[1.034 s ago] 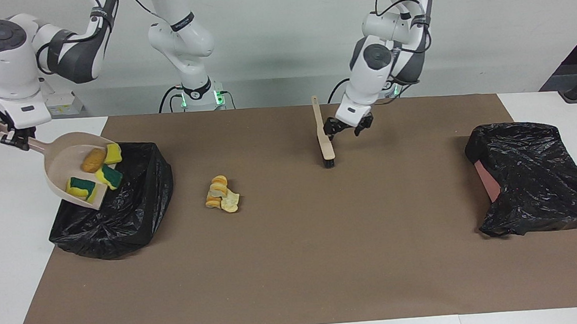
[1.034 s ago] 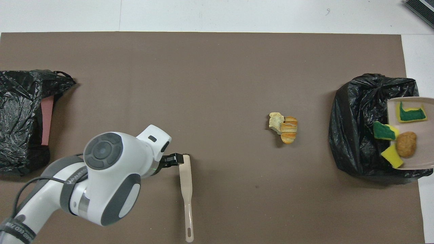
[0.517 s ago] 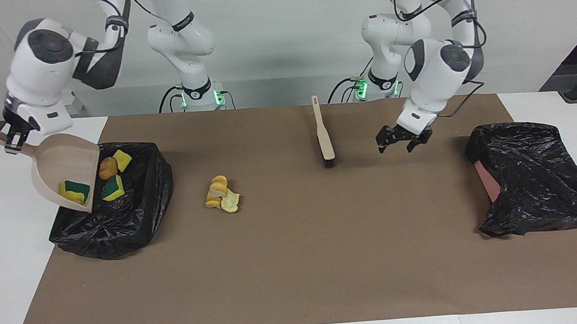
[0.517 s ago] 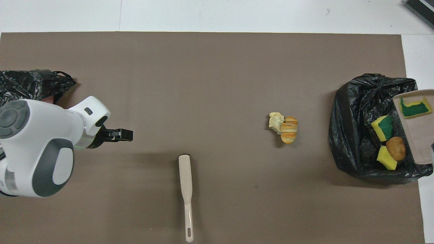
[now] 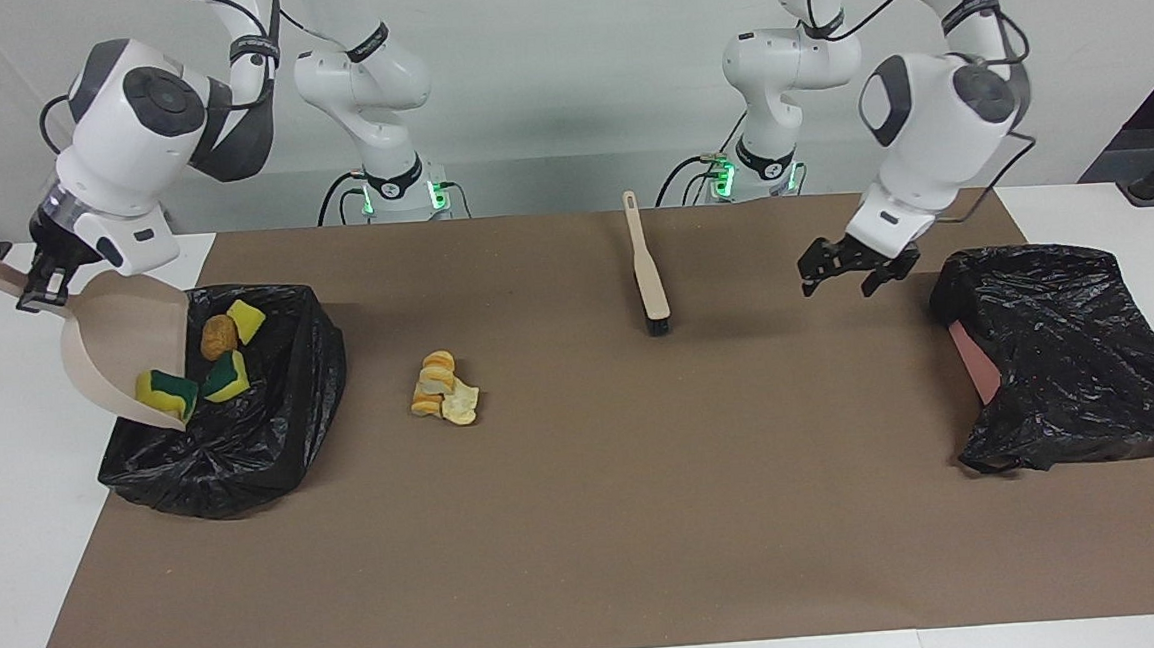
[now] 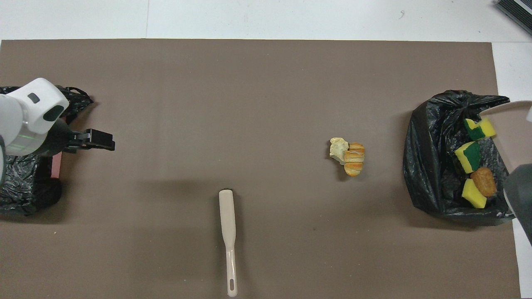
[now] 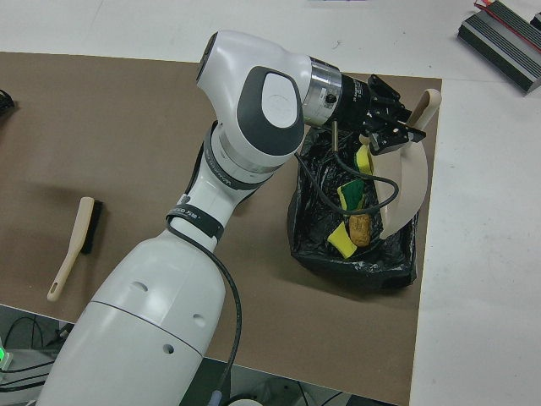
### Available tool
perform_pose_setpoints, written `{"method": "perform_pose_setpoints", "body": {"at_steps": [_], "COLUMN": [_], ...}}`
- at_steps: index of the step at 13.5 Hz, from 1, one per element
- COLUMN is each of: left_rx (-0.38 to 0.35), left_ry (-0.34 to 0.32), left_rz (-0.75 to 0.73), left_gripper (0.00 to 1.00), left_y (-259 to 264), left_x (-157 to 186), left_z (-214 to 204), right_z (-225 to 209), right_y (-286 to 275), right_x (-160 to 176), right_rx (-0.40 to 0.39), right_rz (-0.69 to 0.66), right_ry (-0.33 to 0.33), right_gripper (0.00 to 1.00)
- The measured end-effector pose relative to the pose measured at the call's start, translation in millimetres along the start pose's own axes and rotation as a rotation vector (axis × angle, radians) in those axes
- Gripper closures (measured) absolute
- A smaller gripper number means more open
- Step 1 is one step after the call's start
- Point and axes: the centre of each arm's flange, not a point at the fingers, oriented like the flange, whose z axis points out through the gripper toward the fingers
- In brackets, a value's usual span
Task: Sweep and dump trash in bin
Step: 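Lay the brush down with the left gripper while the right gripper tips the dustpan, then tip the dustpan further over the bag with the right gripper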
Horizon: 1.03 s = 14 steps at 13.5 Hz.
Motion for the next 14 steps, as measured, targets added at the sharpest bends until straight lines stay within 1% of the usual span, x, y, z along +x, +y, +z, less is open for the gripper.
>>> {"method": "perform_pose_setpoints", "body": {"at_steps": [1, 4, 6, 8, 10, 11, 14], "left_rx": [0.004, 0.059, 0.09, 0.12, 0.124, 0.125, 0.125], "left_ry": [0.004, -0.014, -0.018, -0.023, -0.012, -0.009, -0.009], "left_rz": [-0.001, 0.02, 0.052, 0.105, 0.125, 0.128, 0.129], "left_gripper": [0.0, 0.0, 0.0, 0.0, 0.0, 0.0, 0.0], "left_y": [-4.9, -5.9, -2.0, -2.2, -2.9, -2.2, -1.9], "left_x": [2.0, 0.8, -2.0, -5.1, -7.4, -8.1, -8.1], "left_z": [-9.4, -47.6, -69.5, -87.9, -103.5, -106.0, -105.9], "right_z": [0.0, -11.3, -37.8, -67.0, -84.7, -88.7, -89.8], "right_y": [-0.4, -3.2, -9.1, -20.3, -25.9, -24.8, -22.3], "right_x": [0.1, 1.3, -6.7, -17.1, -17.4, -10.9, 9.6], "right_rx": [0.004, 0.041, 0.05, 0.066, 0.076, 0.081, 0.117], "right_rz": [0.001, 0.05, 0.086, 0.129, 0.199, 0.247, 0.393], "right_ry": [0.0, -0.007, -0.02, -0.007, 0.034, 0.068, 0.221], "right_gripper": [0.69, 0.69, 0.69, 0.69, 0.69, 0.69, 0.69]}}
